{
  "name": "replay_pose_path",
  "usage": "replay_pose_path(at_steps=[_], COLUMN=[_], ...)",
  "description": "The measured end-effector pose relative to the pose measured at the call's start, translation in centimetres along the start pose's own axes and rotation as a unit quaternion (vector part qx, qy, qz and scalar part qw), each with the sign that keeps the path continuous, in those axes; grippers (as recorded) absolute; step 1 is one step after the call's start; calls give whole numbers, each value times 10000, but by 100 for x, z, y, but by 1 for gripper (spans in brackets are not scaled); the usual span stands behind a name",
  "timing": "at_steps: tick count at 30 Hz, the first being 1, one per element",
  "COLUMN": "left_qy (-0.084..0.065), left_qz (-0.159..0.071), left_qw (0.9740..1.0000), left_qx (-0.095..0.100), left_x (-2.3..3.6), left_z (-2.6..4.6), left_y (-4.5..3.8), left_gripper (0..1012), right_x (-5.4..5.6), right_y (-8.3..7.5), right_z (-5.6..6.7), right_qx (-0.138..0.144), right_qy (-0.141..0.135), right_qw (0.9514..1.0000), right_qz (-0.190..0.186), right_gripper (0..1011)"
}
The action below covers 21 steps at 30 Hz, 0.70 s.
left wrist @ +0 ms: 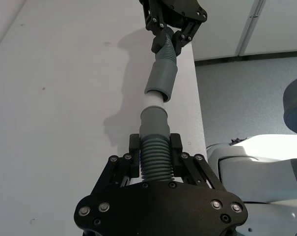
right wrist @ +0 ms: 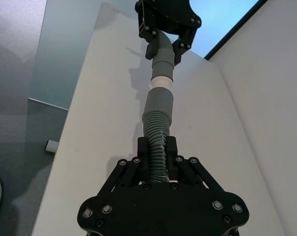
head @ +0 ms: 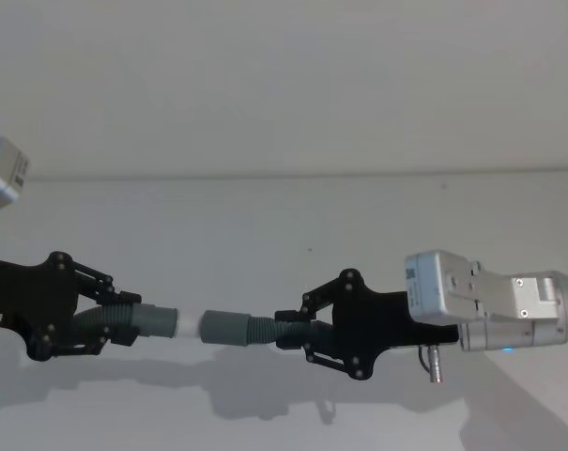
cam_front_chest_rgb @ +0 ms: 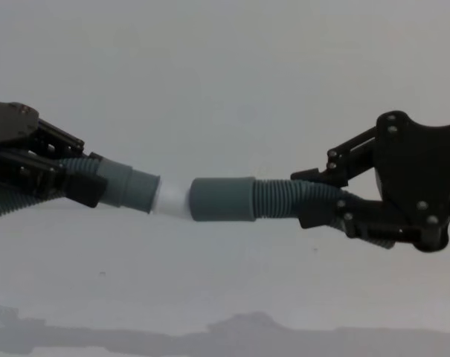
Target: Use both hands to pick up one end of the pipe from the table, align the ends, and insert them.
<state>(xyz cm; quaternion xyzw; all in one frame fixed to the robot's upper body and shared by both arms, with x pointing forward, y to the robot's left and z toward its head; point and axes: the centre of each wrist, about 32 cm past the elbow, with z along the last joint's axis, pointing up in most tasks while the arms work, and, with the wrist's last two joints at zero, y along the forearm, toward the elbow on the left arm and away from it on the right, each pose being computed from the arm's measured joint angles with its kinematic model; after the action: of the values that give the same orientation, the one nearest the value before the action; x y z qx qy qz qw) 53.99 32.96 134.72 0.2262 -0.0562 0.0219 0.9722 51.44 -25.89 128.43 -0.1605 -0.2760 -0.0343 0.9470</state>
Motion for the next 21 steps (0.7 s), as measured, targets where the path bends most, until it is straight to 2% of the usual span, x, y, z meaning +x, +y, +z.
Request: replay_pose_path(at_steps=[21], left_qy=[-1], left_qz=[-3], left_qw=[10000], left_qx=[-1], left_x=[0], left_z=[0], left_y=[-1], left_gripper=[325], right_x=[47], right_y=[37], right_z=[-56], right_qx=[-33], right_qy=[74], right_qw=[9999], right_qz=[61], right_gripper=[186])
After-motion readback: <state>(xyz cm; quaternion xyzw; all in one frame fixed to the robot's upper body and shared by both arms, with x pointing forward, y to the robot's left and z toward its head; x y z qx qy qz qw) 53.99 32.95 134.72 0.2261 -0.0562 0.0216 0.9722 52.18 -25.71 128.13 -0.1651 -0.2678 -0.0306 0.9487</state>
